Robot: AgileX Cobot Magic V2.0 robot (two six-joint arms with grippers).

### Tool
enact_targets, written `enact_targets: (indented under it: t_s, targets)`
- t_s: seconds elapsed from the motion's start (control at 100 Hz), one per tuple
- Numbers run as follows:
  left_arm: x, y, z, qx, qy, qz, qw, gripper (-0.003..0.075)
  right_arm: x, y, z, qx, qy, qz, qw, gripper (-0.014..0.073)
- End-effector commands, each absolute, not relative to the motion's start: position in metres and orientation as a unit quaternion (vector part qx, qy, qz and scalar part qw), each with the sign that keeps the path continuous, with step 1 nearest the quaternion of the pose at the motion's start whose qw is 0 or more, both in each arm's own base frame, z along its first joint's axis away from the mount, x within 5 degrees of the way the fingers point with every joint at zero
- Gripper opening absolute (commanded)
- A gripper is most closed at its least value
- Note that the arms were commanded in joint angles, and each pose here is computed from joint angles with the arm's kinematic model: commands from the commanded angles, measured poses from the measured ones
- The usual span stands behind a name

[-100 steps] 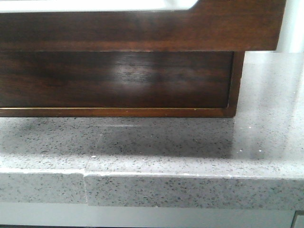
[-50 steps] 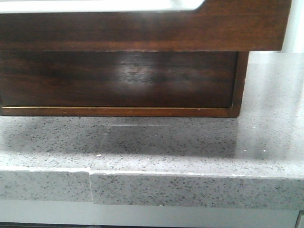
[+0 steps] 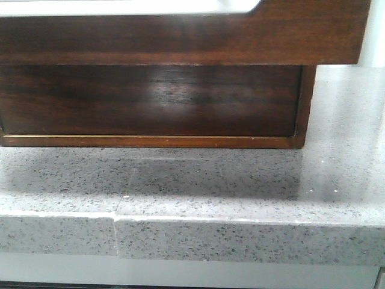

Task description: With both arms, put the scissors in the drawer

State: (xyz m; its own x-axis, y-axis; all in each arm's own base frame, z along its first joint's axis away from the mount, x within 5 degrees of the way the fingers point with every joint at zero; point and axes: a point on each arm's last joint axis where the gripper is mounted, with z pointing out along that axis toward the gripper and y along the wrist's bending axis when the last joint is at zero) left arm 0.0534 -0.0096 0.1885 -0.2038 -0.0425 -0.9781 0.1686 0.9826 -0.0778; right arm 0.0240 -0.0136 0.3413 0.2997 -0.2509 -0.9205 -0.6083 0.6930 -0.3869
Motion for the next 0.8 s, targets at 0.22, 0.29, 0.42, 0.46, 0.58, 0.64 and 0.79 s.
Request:
enact_targets:
  t_s: [0.22,0.29,0.42,0.46,0.58,0.64,0.79]
  targets:
    - [0.0525,-0.0095,0.1853,0.036,0.762,-0.09,0.64,-0.002,0.0226,-0.0128,0.3529,-0.368,0.548,0.127,0.741,-0.0046]
    - [0.0525,-0.0095,0.1853,0.036,0.762,-0.09,0.64,-0.002,0.0226,-0.0128,0.3529,-0.368,0.548,0.127,0.741,-0.0046]
    - [0.0525,-0.0095,0.1853,0.036,0.762,-0.09,0.64,-0.002,0.0226,-0.0128,0.3529,-0.368,0.548,0.127,0.741,-0.0046]
    - [0.0525,-0.0095,0.1853,0.036,0.762,-0.09,0.64,-0.002,0.0226,-0.0128,0.3529,-0.368,0.548,0.127,0.741,-0.0046]
    - [0.0525,-0.0095,0.1853,0.036,0.762,-0.09,0.64,-0.002,0.0226,-0.0128,0.3529,-0.368,0.548,0.127,0.741,-0.0046]
    - [0.0525,-0.0095,0.1853,0.036,0.762,-0.09,0.64,-0.002,0.0228,-0.0126,0.3524,-0.369,0.548,0.127,0.74,-0.0046]
    - [0.0525,-0.0095,0.1853,0.036,0.762,-0.09,0.64,-0.002,0.0263,-0.0108,0.3437,-0.362,0.566,0.091,0.735,-0.0046]
